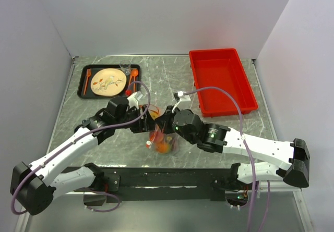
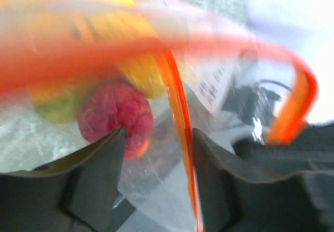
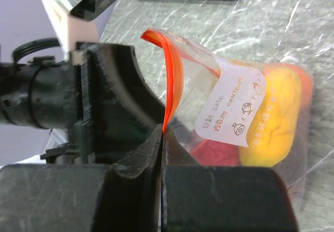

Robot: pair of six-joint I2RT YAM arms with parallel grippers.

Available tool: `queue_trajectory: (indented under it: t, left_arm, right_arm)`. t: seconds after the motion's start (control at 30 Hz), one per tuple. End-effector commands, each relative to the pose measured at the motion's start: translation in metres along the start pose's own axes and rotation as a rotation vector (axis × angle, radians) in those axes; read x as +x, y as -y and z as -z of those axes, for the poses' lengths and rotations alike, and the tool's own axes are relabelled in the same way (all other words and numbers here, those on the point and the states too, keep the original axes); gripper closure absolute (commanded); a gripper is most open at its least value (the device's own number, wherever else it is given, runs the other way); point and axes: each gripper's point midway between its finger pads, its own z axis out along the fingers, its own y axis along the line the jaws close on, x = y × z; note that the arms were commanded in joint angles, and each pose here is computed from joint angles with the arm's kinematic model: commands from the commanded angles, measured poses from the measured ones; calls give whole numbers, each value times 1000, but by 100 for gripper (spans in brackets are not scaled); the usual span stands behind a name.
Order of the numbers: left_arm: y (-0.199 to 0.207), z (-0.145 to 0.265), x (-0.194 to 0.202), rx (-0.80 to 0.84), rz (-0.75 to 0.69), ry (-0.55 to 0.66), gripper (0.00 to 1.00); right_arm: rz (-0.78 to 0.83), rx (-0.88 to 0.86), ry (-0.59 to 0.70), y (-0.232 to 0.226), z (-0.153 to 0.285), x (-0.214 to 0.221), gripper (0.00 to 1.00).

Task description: Open the zip-top bag and remove the fake food

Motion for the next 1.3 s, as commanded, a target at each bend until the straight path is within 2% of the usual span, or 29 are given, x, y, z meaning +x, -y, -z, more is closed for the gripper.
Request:
queue_trajectory:
  t: [0.0, 0.07, 0.13, 0.27, 0.3, 0.37, 0.43, 0.53, 0.63, 0.77, 0.93, 1.03, 1.07, 1.17, 1.27]
  left_arm:
    - [-4, -1, -23, -98, -35, 96, 46]
    - [-16, 1, -22, -175, -48, 102, 52]
    - [-23, 6, -24, -220, -49, 122, 62]
    - [-44, 26, -44, -381, -42, 248, 77]
    - [-50, 32, -43, -422, -36, 253, 85]
    - [-52, 42, -51, -457, -34, 302, 89]
    - [-54, 54, -62, -496, -31, 366, 99]
    - [-51, 69, -74, -520, -42, 437, 99]
    - [-48, 99, -95, -590, -48, 561, 99]
    - [-17, 141, -133, -577, -81, 747, 99]
    - [7, 128, -146, -502, -176, 714, 99]
    - [7, 102, -138, -450, -202, 642, 99]
    - [10, 92, -133, -409, -215, 604, 99]
    - [6, 63, -118, -348, -226, 511, 99]
    - [-3, 36, -98, -296, -186, 432, 99]
  right_arm:
    - [-28, 7, 46, -5, 7, -11, 100]
    - [-25, 30, 48, 0, 8, -11, 100]
    - [-18, 57, 65, 4, 8, -16, 100]
    - [17, 129, 74, 16, 10, -20, 100]
    - [20, 133, 78, 17, 12, -22, 100]
    - [36, 151, 90, 19, 14, -28, 100]
    - [52, 161, 99, 19, 15, -32, 100]
    - [79, 185, 103, 21, 14, -39, 100]
    - [106, 194, 90, 22, 10, -43, 100]
    - [110, 147, 70, 17, 2, -54, 100]
    - [115, 86, 15, 14, -2, -43, 100]
    - [97, 61, -30, 20, -2, -22, 85]
    - [90, 53, -31, 22, 2, -20, 68]
    - [85, 72, -24, 35, 12, -16, 50]
    - [101, 110, 25, 44, 29, -32, 47]
